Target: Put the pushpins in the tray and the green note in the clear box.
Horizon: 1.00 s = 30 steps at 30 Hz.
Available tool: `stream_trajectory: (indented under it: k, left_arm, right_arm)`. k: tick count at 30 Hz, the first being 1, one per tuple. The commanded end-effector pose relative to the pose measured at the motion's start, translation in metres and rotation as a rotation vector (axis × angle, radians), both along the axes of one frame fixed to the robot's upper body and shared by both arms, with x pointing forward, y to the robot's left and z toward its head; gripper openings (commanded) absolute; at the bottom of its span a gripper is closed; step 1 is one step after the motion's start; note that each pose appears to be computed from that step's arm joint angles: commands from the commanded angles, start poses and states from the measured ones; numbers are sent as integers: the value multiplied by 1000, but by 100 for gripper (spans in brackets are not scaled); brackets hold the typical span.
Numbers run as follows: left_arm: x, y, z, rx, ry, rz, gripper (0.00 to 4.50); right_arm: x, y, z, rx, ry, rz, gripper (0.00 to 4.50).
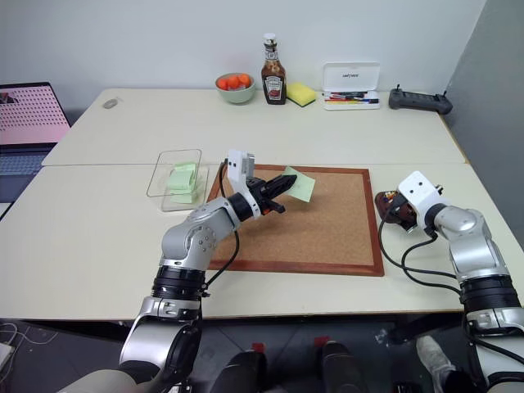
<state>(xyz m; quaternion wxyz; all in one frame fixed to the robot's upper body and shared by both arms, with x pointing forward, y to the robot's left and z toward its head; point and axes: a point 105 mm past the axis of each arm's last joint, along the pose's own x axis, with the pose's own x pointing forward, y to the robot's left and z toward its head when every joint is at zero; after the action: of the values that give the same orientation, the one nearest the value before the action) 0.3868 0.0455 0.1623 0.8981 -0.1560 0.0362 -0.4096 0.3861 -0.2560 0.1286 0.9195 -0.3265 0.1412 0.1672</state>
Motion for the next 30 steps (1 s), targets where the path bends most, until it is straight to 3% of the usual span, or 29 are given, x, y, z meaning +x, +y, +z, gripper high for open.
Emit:
stream_trajectory:
  k: [1,7,14,19,24,30]
  left_arm:
    - [1,-2,17,-6,-65,3,0]
    - [1,-1,17,-5,-64,6,0]
    - [3,4,25,-4,-84,21,0]
    - [5,20,47,46,-162,73,0]
    - [4,56,64,152,-222,169,0]
    - [9,140,69,375,-241,433,0]
  right_arm:
    - [3,1,26,29,-73,4,447]
    - [3,-4,32,57,-78,-12,447]
    - [-6,0,49,192,-83,33,447]
    - [-24,38,61,279,-72,258,447]
    - [-42,83,80,361,-68,475,447]
    - [-54,134,93,429,-32,675,447]
